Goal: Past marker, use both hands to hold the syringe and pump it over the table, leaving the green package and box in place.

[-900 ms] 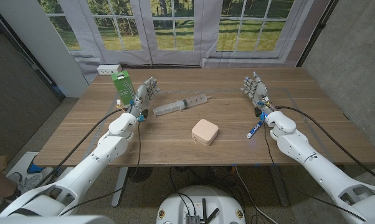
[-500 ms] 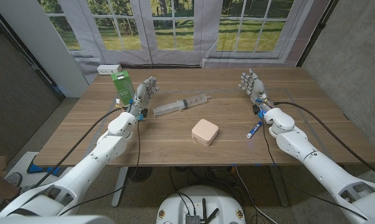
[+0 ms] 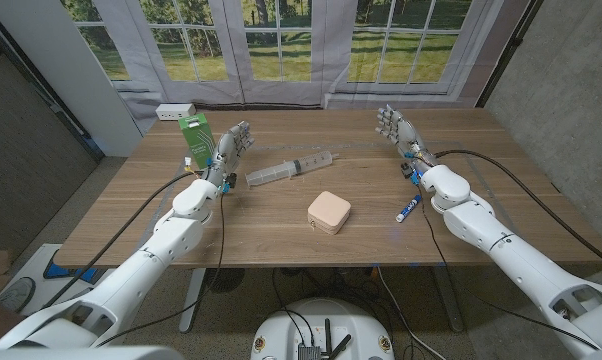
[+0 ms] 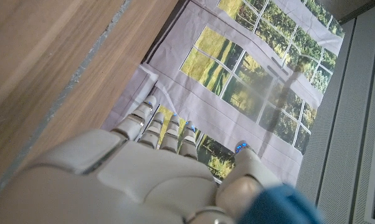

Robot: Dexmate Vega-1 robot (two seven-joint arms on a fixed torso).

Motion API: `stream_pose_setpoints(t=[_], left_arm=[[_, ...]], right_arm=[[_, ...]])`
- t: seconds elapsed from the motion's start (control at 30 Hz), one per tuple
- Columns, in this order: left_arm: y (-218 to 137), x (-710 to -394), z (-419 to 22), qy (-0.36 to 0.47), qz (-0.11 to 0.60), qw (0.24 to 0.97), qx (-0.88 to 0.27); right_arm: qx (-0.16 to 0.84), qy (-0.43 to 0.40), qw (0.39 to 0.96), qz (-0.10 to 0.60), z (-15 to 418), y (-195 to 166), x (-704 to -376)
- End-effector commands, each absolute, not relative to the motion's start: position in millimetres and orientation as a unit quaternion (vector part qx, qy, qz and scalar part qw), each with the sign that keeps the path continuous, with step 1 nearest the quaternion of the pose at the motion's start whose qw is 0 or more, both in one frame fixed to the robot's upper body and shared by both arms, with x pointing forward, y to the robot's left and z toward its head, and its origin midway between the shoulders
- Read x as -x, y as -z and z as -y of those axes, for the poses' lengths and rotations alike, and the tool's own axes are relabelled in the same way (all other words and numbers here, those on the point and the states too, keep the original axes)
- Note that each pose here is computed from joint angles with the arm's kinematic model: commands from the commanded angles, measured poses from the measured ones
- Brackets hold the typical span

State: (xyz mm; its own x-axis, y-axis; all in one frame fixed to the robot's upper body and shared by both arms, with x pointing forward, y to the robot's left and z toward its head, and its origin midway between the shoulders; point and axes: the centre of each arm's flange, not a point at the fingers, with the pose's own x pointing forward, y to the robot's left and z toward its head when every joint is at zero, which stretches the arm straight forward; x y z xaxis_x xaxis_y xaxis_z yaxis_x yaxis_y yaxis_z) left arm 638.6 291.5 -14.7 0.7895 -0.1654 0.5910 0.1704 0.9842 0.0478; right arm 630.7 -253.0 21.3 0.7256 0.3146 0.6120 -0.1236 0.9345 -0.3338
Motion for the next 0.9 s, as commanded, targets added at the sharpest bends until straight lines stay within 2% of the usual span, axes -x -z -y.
stream_pose_setpoints(t=[0.03,0.47,0.9], left_arm=[[19.6,-624.8,-293.0,0.073,0.308,0.949,0.004],[24.3,-618.3,-296.4,0.076,0.306,0.949,0.001],[24.5,-616.5,-303.9,0.072,0.307,0.949,0.0]], right_arm=[[0.234,-0.125,0.895,0.358,234.8,-43.8,-618.3],[0.347,-0.119,0.868,0.335,218.6,-71.0,-618.0],[0.478,-0.125,0.816,0.3,192.3,-99.5,-613.2]])
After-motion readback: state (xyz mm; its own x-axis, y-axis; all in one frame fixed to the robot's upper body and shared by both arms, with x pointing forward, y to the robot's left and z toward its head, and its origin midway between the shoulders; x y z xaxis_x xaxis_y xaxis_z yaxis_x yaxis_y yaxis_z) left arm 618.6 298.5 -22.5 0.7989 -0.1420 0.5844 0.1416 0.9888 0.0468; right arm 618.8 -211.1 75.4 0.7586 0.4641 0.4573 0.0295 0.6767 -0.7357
